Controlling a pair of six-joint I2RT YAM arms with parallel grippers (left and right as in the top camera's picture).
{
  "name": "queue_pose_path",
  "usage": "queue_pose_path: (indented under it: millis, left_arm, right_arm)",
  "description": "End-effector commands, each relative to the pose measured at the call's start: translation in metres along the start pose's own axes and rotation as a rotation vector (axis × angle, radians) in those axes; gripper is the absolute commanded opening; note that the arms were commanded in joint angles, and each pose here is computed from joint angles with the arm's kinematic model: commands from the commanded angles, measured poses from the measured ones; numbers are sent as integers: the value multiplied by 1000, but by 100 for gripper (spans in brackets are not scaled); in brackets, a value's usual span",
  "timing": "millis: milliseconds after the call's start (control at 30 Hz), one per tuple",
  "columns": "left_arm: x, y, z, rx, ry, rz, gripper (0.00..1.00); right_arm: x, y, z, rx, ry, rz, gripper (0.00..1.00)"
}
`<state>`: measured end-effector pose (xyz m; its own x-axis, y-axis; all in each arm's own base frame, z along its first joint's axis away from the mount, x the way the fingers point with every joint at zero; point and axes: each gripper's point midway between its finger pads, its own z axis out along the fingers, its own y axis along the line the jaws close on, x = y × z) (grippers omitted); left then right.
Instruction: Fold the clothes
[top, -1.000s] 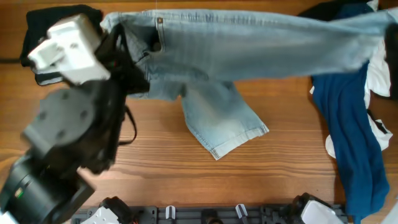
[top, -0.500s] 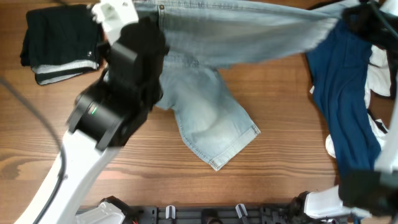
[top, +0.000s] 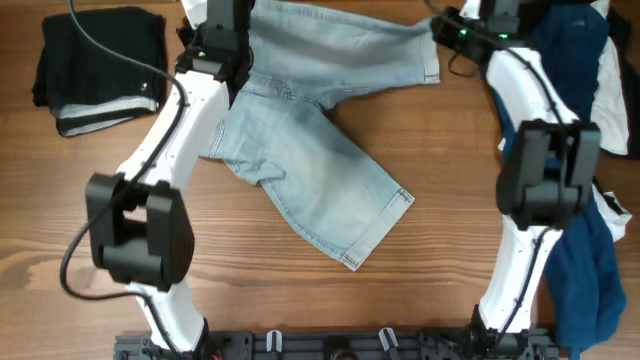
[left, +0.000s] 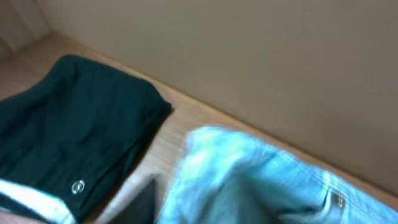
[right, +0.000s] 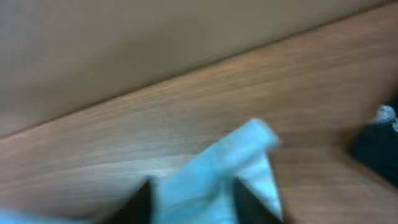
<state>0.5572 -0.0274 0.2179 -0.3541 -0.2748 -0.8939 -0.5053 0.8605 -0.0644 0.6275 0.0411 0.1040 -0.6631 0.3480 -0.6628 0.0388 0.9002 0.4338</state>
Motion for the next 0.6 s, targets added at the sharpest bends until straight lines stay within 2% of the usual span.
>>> queue_pose_path:
  millis: [0, 67, 167, 233, 267, 367, 400, 467, 533, 567]
  left_arm:
    - [-18, 8, 25, -31, -91, -94, 100]
    - [-38, 11, 25, -18, -150, -134, 100]
    - [-81, 17, -3, -5, -232, -37, 100]
    - [-91, 27, -23, -10, -212, -13, 100]
    - [-88, 31, -32, -2, -174, 13, 100]
    - [-41, 27, -47, 109, 65, 141, 100]
    - [-19, 26, -48, 136, 150, 170, 100]
    - [3, 33, -46, 110, 232, 164, 100]
    - [14, 36, -43, 95, 269, 183, 100]
    - [15, 36, -43, 94, 272, 184, 100]
  right_arm:
    - [-9, 20, 24, 25, -128, -63, 100]
    - [-22, 31, 19, 4, -176, -74, 100]
    - [-39, 37, -5, -2, -186, -69, 100]
    - [-39, 40, -23, 14, -150, -64, 100]
    - [-35, 40, -32, 29, -115, -86, 100]
    - [-10, 26, -25, 73, -24, -84, 100]
    - [2, 19, -15, 84, 8, -69, 93]
    - [16, 8, -1, 102, 35, 15, 80]
    - [30, -3, 17, 117, 48, 128, 68]
    - [33, -5, 21, 117, 47, 150, 66]
